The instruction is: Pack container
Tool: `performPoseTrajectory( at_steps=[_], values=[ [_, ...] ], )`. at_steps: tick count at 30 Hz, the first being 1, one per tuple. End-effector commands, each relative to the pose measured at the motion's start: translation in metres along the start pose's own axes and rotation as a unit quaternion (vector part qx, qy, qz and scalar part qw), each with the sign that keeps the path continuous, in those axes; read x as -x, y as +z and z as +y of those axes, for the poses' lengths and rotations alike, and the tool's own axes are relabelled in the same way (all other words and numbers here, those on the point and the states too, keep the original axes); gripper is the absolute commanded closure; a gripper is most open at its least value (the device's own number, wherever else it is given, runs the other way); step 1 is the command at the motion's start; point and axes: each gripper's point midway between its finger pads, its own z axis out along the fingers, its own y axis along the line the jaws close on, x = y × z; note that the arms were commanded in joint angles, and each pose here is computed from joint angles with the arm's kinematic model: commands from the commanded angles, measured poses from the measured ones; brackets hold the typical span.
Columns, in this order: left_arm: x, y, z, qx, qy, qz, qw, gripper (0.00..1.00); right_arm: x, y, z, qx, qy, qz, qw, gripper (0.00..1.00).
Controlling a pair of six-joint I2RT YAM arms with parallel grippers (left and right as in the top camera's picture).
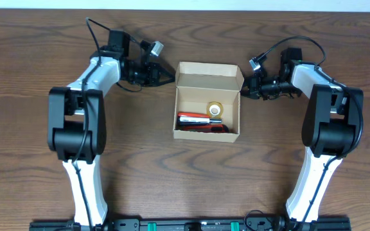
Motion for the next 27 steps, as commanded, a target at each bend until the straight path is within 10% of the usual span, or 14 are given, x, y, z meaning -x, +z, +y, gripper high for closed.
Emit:
performPoseTrajectory(
  at_steps=[1,27],
  values=[
    [-0.014,0.014,0.011,-0.033,-0.059,0.017,0.998,0.94,-0.002,0.004,0.004,0.018,0.009,0.005,1.0,0.99],
    [0.016,0.022,-0.031,-0.056,-0.019,0.025,0.998,0.94,0.0,0.003,0.025,0.077,-0.047,-0.004,0.996,0.99]
  ],
)
